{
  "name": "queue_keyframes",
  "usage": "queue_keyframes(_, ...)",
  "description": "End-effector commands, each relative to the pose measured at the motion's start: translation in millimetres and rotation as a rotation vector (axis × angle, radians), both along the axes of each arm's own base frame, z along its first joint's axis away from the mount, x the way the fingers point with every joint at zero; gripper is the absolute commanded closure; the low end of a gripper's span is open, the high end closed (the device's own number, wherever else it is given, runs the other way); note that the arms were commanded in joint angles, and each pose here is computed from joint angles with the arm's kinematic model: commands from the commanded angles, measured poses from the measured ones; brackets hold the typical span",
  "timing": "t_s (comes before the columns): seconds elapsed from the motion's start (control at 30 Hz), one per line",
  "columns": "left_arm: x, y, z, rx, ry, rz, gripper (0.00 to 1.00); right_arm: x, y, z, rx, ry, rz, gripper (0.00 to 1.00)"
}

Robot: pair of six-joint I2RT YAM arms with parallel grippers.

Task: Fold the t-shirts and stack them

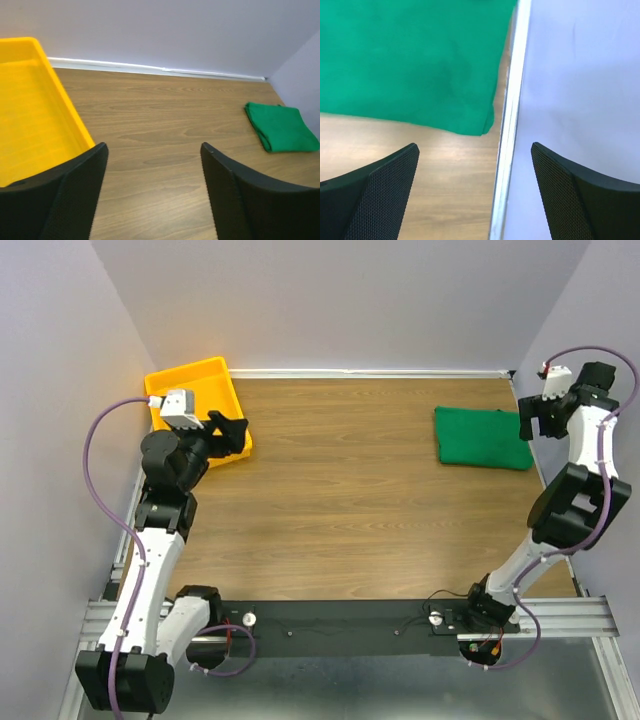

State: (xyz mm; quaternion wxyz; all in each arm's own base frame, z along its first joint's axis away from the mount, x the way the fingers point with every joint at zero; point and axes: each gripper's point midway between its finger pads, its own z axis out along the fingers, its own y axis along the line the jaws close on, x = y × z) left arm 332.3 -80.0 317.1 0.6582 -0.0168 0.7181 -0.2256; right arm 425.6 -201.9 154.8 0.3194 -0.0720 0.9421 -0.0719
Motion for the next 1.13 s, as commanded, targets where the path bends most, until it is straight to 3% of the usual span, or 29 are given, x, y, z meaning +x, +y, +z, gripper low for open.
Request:
queue_keyframes(0.0,4,28,5,-0.076,0.026,0.084,0.12,-22,56,19,0.05,-0.058,0.27,0.0)
queue_keyframes(0.07,6,49,-4,-0.207,0.064,0.104,0.12,-26,65,54,0.017,-0.193,0.259,0.0)
queue_keyframes(0.2,14,63,-4,-0.223,0.087,0.171,0.12,-30,58,91,0.028,-0.376,0.039,0.0)
queue_keyframes(0.27,13,80,-22,-0.064,0.163,0.237,0.04,-38,60,103,0.119,-0.422,-0.109,0.0)
queue_keyframes(0.43,-5,144,-25,0.249,0.232,0.534,0.04,-58,38,132,0.178,-0.591,-0.479,0.0)
queue_keyframes(0.5,-14,143,-26,0.301,0.23,0.542,0.03,-69,26,140,0.192,-0.661,-0.632,0.0)
queue_keyframes(0.7,-22,131,-42,0.282,0.225,0.49,0.03,-89,27,163,0.176,-0.744,-0.677,0.0)
queue_keyframes(1.1,-15,127,-25,0.27,0.187,0.47,0.03,-117,27,135,0.04,-0.695,-0.634,0.0)
